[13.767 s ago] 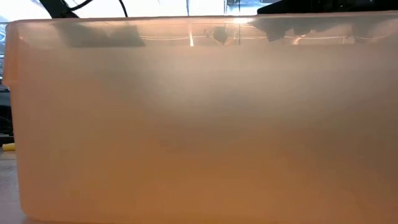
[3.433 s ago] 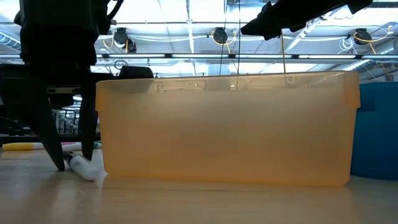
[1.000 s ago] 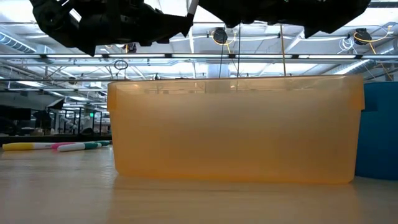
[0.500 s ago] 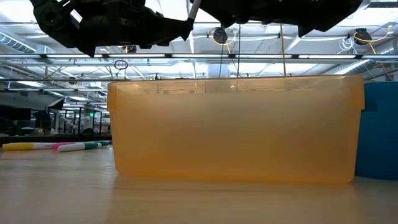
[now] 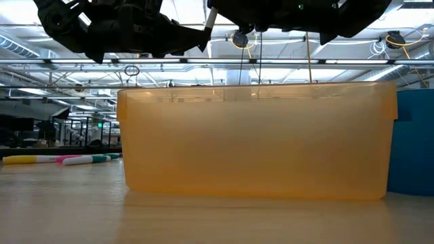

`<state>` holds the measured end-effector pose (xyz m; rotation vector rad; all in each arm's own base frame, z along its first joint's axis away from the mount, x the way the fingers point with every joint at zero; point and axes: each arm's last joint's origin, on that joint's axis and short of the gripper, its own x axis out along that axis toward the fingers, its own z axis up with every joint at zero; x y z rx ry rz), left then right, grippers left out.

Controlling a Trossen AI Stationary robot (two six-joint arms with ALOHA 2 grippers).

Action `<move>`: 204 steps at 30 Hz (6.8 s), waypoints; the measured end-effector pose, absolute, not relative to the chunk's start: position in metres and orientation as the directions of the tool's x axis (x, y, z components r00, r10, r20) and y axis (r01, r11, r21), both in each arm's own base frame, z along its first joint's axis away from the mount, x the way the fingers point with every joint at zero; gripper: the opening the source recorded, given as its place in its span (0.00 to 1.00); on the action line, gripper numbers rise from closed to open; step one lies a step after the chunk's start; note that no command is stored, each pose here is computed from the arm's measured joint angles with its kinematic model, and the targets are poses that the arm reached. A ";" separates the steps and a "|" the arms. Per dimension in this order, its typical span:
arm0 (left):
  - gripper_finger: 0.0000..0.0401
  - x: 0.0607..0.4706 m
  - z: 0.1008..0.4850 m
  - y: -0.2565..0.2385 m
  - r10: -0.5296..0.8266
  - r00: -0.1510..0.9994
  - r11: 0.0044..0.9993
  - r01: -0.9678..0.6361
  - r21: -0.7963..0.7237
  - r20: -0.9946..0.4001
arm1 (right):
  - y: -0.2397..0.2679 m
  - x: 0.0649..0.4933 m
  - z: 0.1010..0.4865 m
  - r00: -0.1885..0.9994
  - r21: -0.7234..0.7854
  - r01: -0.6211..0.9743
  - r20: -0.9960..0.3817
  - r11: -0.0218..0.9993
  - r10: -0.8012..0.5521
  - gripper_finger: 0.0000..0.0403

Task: Pick & Place Markers
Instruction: Put the white and black highlighter pen into the blue bin, then put the white and yellow highlighter pen into the blue bin

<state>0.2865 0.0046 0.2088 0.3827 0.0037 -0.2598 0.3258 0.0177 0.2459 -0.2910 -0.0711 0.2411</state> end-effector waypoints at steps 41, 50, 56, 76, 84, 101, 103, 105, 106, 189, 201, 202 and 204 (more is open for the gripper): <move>0.70 0.241 0.218 0.001 0.507 0.795 0.852 -0.405 0.331 -0.333 | 0.057 0.204 0.224 0.678 0.195 -0.172 -0.687 0.966 0.260 0.15; 0.70 0.241 0.218 0.001 0.506 0.794 0.853 -0.403 0.333 -0.336 | 0.057 0.208 0.228 0.719 0.197 -0.184 -0.641 0.963 0.269 0.32; 0.68 0.236 0.211 -0.001 0.500 0.763 0.859 -0.376 0.348 -0.409 | 0.059 0.216 0.239 0.801 0.125 -0.265 -0.524 0.956 0.290 0.36; 0.60 0.184 0.171 -0.009 0.178 0.364 0.813 -0.578 -0.072 -0.914 | 0.050 0.232 0.248 0.883 -0.071 -0.308 -0.392 0.949 0.258 0.36; 0.54 0.152 0.164 -0.015 0.148 0.048 0.663 -0.746 0.063 -0.988 | 0.046 0.245 0.239 0.892 -0.088 -0.293 -0.385 0.952 0.238 0.36; 0.49 0.143 0.155 -0.031 0.105 0.014 0.604 -0.795 0.053 -0.994 | 0.044 0.250 0.232 0.884 -0.082 -0.283 -0.409 0.956 0.226 0.36; 0.48 0.142 0.148 -0.031 0.098 0.038 0.601 -0.799 0.028 -0.994 | 0.044 0.250 0.232 0.884 -0.082 -0.283 -0.410 0.956 0.226 0.36; 0.47 0.141 0.137 -0.031 0.085 0.078 0.607 -0.795 -0.011 -0.993 | 0.044 0.250 0.232 0.884 -0.082 -0.283 -0.410 0.956 0.226 0.35; 0.47 0.141 0.134 -0.031 0.079 0.103 0.609 -0.792 -0.034 -0.992 | 0.044 0.250 0.232 0.884 -0.082 -0.283 -0.409 0.956 0.226 0.35; 0.11 0.282 0.247 -0.039 -0.107 0.957 0.966 0.164 0.200 -0.269 | 0.033 0.350 0.238 0.965 -0.271 -0.250 0.005 0.929 0.261 0.13; 0.30 0.281 0.245 -0.037 -0.014 0.957 0.989 0.055 0.136 -0.290 | 0.032 0.345 0.241 0.972 -0.289 -0.234 -0.060 0.928 0.227 0.06; 0.35 0.281 0.243 -0.036 0.028 0.952 0.989 0.017 0.145 -0.305 | 0.032 0.343 0.242 0.971 -0.284 -0.238 -0.078 0.929 0.225 0.06; 0.44 0.279 0.241 -0.036 0.105 0.937 0.982 -0.044 0.185 -0.334 | 0.032 0.337 0.248 0.973 -0.276 -0.228 -0.107 0.934 0.206 0.06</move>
